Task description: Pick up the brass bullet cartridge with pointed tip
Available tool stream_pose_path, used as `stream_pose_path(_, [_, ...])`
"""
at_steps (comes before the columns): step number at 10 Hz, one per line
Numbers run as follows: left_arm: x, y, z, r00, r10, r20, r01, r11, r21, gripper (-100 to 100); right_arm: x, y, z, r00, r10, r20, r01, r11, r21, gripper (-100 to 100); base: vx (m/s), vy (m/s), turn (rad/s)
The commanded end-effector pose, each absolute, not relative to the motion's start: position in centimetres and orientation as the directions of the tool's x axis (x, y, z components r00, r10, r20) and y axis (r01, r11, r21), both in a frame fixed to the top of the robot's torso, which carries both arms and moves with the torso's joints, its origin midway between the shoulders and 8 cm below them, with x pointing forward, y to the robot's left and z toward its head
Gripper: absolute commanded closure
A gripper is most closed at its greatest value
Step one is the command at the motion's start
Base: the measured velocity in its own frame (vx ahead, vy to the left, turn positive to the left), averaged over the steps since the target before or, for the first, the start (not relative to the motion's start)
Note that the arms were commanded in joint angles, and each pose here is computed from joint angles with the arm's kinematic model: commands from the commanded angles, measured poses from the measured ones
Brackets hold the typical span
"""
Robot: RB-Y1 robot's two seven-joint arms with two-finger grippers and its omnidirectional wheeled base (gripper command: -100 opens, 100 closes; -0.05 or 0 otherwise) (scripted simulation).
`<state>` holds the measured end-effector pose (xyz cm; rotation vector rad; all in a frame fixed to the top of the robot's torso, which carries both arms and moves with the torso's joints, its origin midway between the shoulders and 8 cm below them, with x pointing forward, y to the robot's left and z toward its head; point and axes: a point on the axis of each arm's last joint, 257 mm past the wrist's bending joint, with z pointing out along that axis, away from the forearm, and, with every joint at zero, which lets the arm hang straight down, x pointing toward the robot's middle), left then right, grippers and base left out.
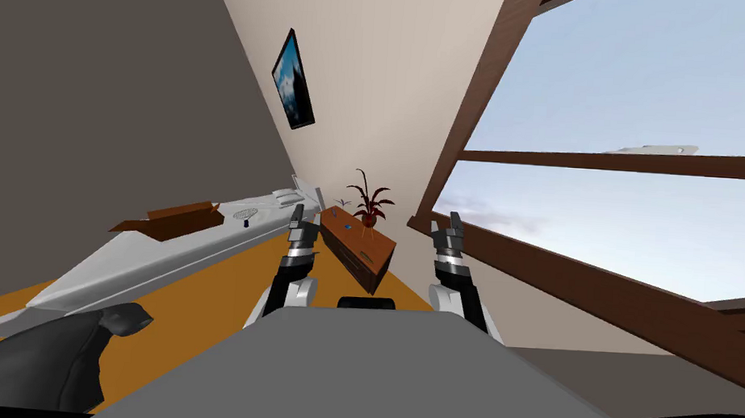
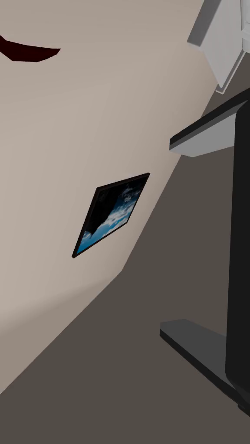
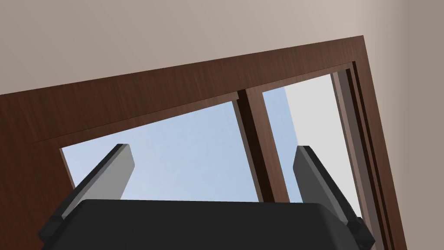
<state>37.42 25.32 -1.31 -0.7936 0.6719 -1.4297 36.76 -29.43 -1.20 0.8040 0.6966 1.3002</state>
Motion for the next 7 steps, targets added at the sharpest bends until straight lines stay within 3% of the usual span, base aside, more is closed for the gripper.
stream_pose_path(1, [37.6,25.2,-1.8,0.028,-0.999,0.039,0.572,-0.016,-0.82,-100,36.8,-29.4,-1.2,0.145,0.989,-0.001,-0.549,0.082,0.832,0,-0.009,-0.019,-0.059])
stream_pose_path(7, [39.1,26.3,-6.8,-0.033,-0.999,0.024,0.412,-0.035,-0.91,-100,36.8,-29.4,-1.2,0.145,0.989,-0.001,-0.549,0.081,0.832,0,-0.033,-0.067,-0.131])
